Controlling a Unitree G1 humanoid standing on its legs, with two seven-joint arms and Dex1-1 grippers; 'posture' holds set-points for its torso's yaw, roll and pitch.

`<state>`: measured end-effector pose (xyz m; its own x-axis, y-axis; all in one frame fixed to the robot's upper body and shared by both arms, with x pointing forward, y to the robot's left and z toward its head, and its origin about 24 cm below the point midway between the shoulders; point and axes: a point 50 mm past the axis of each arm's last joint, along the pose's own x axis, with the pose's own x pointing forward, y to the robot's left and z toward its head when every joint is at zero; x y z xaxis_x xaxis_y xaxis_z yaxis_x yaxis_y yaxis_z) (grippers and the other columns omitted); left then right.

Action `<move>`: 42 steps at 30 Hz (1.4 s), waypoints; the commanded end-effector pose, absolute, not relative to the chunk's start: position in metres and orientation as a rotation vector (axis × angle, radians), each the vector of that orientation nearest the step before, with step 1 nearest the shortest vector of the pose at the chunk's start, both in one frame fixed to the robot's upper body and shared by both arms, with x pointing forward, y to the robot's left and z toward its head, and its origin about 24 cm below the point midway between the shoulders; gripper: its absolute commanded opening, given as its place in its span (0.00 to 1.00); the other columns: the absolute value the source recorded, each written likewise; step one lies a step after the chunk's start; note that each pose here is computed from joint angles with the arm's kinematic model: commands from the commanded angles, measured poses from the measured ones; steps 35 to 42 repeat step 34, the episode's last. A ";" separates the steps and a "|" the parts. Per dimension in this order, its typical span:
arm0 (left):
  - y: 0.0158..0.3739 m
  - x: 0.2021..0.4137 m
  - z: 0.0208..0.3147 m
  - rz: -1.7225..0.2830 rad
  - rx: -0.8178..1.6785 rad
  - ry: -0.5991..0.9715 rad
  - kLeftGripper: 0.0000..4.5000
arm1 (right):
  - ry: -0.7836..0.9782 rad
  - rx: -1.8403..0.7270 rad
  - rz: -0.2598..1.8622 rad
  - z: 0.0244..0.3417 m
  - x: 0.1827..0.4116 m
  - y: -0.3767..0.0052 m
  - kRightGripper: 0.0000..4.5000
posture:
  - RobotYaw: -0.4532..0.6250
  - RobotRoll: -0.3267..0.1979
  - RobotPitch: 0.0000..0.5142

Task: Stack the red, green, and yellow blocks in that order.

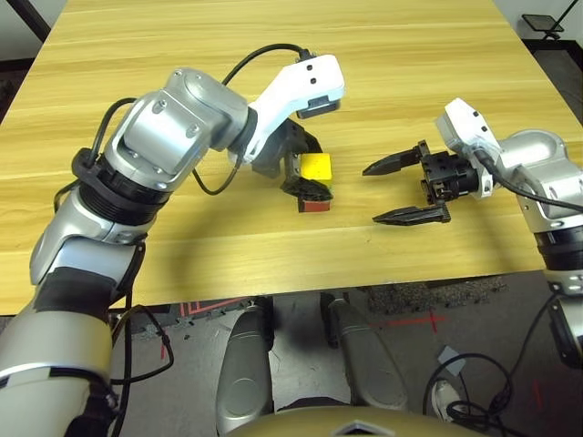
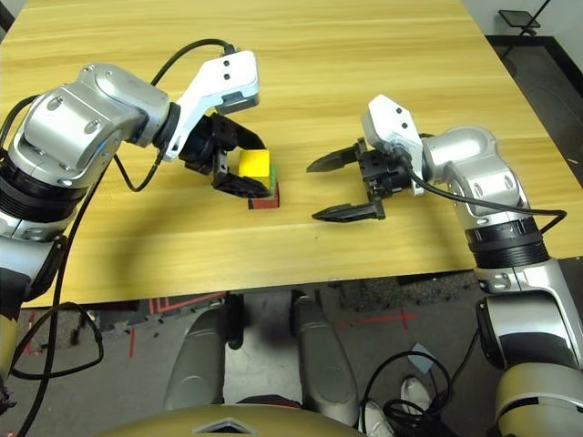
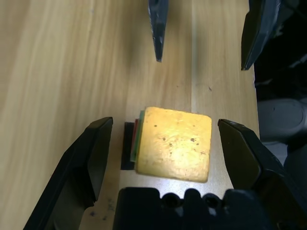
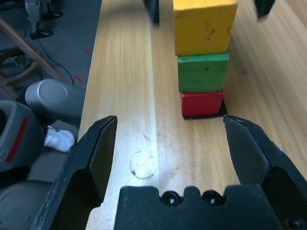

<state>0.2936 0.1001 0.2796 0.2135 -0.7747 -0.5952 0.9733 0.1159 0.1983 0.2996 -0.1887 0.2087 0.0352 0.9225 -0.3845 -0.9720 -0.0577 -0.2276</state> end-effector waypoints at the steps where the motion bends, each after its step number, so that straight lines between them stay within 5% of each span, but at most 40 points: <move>1: 0.111 0.280 0.294 -1.346 0.567 0.347 0.99 | 0.130 -0.478 1.553 0.209 0.297 -0.201 1.00 | 0.35 0.53 0.54; 6: 0.131 0.271 0.310 -1.253 0.421 0.268 0.99 | 0.098 -0.407 1.434 0.216 0.301 -0.218 1.00 | 0.35 0.49 0.53; 9: 0.156 0.280 0.309 -0.960 0.309 0.164 0.99 | 0.004 -0.353 1.118 0.215 0.313 -0.231 1.00 | 0.34 0.46 0.51; 13: 0.209 0.298 0.274 -0.383 0.152 -0.016 0.99 | -0.151 -0.228 0.651 0.214 0.321 -0.234 1.00 | 0.34 0.43 0.51; 21: 0.264 0.284 0.204 0.154 0.113 -0.203 0.99 | -0.262 -0.131 0.223 0.195 0.321 -0.245 1.00 | 0.31 0.40 0.56; 34: 0.286 0.243 0.134 0.324 0.186 -0.248 0.99 | -0.217 -0.083 0.043 0.144 0.311 -0.260 1.00 | 0.34 0.36 0.54; 42: 0.286 0.243 0.134 0.324 0.186 -0.248 0.99 | -0.217 -0.083 0.043 0.144 0.311 -0.260 1.00 | 0.34 0.36 0.54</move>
